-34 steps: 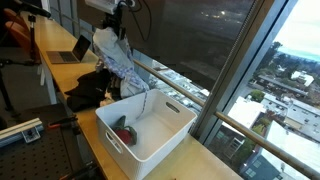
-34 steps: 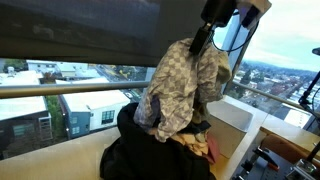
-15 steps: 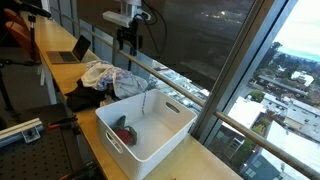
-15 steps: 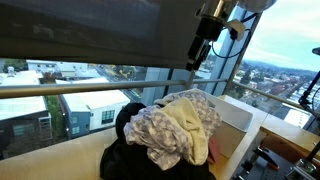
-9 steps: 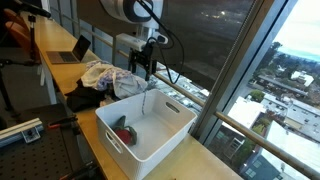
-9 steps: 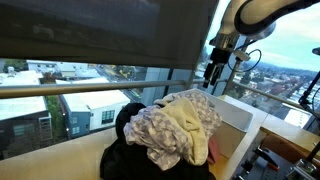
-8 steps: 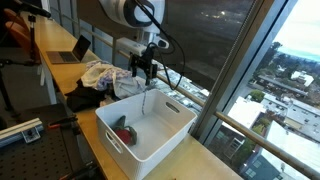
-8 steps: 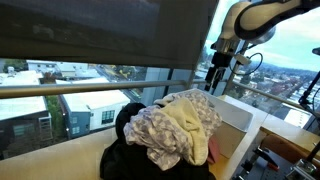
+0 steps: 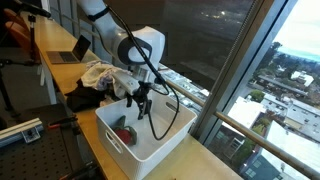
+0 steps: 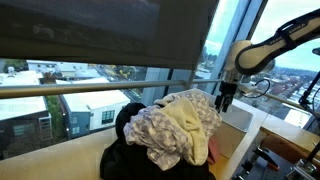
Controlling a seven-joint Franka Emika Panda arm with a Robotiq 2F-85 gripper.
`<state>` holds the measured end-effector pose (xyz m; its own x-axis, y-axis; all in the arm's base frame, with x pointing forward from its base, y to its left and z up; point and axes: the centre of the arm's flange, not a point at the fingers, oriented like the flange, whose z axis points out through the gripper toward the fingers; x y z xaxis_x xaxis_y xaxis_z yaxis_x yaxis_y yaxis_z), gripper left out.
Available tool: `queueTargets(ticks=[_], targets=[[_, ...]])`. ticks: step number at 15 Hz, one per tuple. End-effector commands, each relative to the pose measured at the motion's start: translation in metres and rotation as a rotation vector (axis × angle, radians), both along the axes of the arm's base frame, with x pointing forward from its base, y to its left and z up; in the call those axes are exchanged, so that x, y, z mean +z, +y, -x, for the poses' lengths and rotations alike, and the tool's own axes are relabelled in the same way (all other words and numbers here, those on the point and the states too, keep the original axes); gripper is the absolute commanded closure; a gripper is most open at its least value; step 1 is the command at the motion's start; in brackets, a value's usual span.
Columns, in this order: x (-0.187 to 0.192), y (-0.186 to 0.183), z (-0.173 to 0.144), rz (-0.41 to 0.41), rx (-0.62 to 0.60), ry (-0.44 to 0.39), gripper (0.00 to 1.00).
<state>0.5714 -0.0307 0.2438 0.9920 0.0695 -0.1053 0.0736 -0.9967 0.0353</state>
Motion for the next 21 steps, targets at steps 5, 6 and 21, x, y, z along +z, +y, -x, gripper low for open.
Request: queueTargets(ticks=[5,6,21], targets=[[-0.063,-0.031,0.02,0.02,-0.031,0.037,0.0],[-0.068,-0.032,0.019,0.023,-0.032,0.043,0.0],[-0.093,-0.035,0.006,0.052,-0.015,0.064,0.86]])
